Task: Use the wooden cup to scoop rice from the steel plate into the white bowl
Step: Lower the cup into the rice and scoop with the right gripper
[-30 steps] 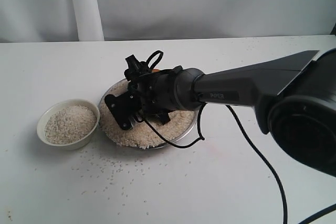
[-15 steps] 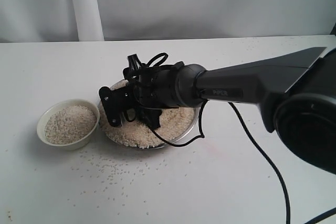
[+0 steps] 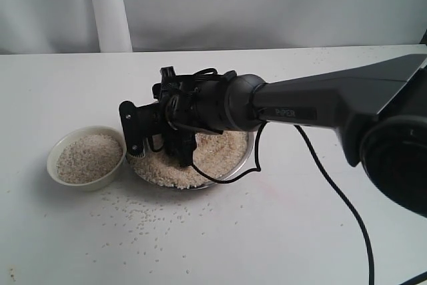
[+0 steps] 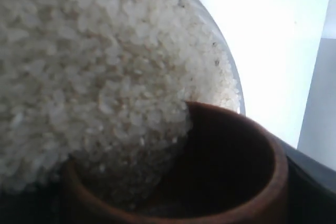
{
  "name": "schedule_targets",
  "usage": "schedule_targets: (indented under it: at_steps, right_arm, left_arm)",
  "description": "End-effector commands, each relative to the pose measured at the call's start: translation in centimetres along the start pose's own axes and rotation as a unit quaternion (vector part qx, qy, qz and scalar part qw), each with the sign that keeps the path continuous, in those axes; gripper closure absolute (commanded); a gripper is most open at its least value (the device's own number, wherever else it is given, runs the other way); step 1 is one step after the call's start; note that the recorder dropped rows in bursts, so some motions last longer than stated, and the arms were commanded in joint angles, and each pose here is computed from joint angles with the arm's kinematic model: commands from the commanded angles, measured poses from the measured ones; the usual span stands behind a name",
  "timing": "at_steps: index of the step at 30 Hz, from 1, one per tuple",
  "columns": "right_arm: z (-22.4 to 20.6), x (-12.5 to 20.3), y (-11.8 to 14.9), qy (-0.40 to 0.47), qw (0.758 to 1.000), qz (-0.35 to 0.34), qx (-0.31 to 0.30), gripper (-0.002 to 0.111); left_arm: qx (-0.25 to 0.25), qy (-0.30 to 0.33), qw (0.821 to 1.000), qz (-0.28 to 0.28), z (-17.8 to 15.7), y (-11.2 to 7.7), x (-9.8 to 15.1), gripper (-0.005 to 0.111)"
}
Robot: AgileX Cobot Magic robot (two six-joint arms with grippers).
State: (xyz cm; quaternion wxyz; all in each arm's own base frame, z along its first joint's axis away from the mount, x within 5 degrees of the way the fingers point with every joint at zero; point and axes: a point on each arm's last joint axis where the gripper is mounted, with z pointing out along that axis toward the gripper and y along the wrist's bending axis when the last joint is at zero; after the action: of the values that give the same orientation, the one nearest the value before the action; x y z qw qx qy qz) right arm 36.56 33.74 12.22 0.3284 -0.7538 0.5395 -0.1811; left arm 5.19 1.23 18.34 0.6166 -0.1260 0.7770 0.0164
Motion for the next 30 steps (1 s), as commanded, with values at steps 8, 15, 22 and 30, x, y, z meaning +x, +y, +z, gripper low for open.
schedule_targets:
  at_steps: [8, 15, 22, 30]
  right_arm:
    - [-0.88, -0.21, -0.34, -0.007, 0.999, 0.040, -0.009, 0.108]
    - [-0.88, -0.32, -0.10, -0.015, 0.995, 0.091, -0.025, 0.108]
    - [-0.89, -0.40, 0.00, -0.019, 0.993, 0.111, -0.032, 0.108]
    - [-0.69, 0.39, -0.17, -0.017, 0.985, 0.165, -0.040, 0.108]
  left_arm:
    - [0.002, 0.001, 1.000, -0.003, 0.06, -0.04, 0.00, 0.107]
    - [0.002, 0.001, 1.000, -0.003, 0.06, -0.04, 0.00, 0.107]
    - [0.002, 0.001, 1.000, -0.003, 0.06, -0.04, 0.00, 0.107]
    - [0.002, 0.001, 1.000, -0.003, 0.06, -0.04, 0.00, 0.107]
